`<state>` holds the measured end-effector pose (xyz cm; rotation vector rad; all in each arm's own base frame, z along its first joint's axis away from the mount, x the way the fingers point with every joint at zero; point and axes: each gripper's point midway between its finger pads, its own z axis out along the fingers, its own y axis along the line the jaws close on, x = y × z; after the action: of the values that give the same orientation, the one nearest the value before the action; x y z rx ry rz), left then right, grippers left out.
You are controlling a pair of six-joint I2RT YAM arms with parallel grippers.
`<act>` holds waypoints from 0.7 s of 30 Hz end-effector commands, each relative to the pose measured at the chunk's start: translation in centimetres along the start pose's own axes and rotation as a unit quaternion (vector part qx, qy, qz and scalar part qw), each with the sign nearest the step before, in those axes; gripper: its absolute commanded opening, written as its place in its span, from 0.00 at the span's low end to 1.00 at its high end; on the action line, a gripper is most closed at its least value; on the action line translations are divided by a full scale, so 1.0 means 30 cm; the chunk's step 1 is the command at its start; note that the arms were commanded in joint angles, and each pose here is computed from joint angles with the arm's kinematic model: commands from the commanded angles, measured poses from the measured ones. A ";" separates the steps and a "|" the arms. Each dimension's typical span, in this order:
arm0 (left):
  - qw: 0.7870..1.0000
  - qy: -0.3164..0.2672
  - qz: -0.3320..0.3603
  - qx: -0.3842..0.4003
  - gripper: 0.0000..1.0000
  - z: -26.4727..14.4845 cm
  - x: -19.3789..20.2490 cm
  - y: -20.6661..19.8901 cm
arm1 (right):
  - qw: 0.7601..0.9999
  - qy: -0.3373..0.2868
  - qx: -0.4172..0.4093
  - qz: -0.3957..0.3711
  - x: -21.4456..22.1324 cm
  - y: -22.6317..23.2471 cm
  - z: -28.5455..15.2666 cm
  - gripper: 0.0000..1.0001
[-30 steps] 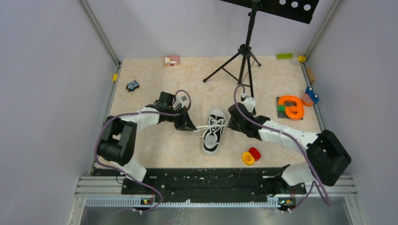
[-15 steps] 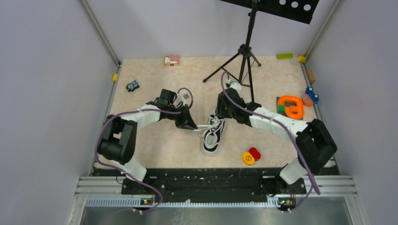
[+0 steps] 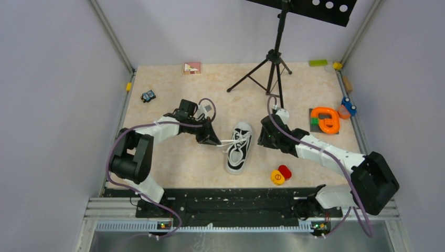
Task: Tie the shoes
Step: Tie the shoelace on the shoe.
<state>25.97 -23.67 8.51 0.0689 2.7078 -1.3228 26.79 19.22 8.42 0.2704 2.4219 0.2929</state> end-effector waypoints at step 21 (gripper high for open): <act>1.000 -0.008 -0.002 0.026 0.00 0.005 -0.040 -0.050 | 0.984 0.012 -0.154 -0.085 -0.095 0.391 0.133 0.45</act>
<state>26.61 -24.20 8.82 0.0241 2.7032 -1.3592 32.83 28.18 10.68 -0.0339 2.3431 0.5185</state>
